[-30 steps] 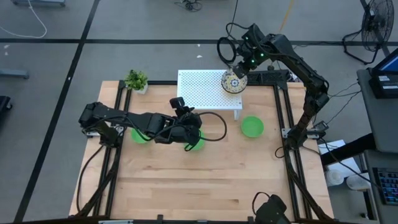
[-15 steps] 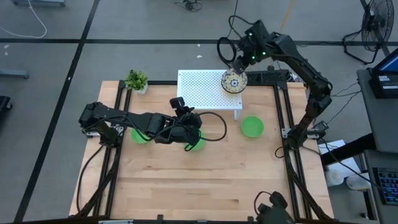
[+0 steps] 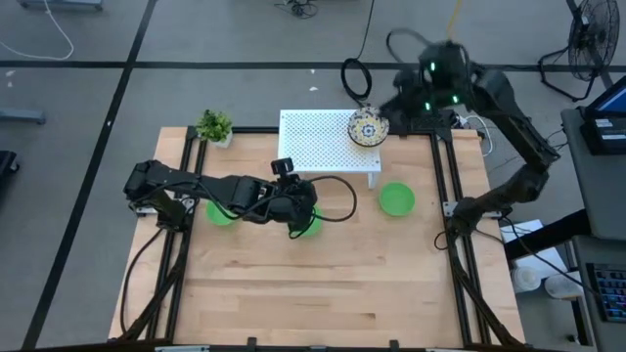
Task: Pick & Place Mini bowls
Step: Put the green bowl on the shelf
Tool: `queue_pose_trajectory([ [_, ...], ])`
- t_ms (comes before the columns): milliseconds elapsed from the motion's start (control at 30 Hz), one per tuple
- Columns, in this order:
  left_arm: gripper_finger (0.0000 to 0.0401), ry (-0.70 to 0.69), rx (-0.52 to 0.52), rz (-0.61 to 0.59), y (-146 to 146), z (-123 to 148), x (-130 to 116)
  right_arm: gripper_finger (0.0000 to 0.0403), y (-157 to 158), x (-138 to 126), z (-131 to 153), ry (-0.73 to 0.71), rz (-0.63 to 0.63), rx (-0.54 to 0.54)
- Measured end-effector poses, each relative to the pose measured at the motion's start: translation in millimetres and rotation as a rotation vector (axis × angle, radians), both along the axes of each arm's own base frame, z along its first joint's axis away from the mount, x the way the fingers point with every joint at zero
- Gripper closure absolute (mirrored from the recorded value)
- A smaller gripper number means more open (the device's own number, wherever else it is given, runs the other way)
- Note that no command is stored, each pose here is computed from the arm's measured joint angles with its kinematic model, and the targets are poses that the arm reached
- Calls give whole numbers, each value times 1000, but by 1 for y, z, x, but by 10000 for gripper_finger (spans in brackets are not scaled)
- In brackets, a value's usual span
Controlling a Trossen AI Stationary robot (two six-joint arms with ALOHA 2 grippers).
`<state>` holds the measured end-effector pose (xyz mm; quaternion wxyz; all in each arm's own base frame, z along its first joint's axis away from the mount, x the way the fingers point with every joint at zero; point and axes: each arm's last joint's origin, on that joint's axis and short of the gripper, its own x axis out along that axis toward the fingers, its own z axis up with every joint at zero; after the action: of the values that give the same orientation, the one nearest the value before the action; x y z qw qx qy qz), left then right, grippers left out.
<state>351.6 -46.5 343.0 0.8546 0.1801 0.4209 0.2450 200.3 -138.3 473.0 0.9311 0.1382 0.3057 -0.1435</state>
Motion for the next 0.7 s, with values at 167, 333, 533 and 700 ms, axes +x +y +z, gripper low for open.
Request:
queue_pose_trajectory([
  [167,272,5,-61,46,0,-3,-4,289,51,-5,-25,80,134,99],
  [333,272,2,-189,34,-2,-6,-4,289,91,-14,-72,167,230,201],
  [533,272,54,-276,-4,-5,-39,-2,289,120,-22,-136,173,326,237],
  [700,272,141,-297,-30,-6,-77,-7,289,130,-22,-187,162,368,188],
])
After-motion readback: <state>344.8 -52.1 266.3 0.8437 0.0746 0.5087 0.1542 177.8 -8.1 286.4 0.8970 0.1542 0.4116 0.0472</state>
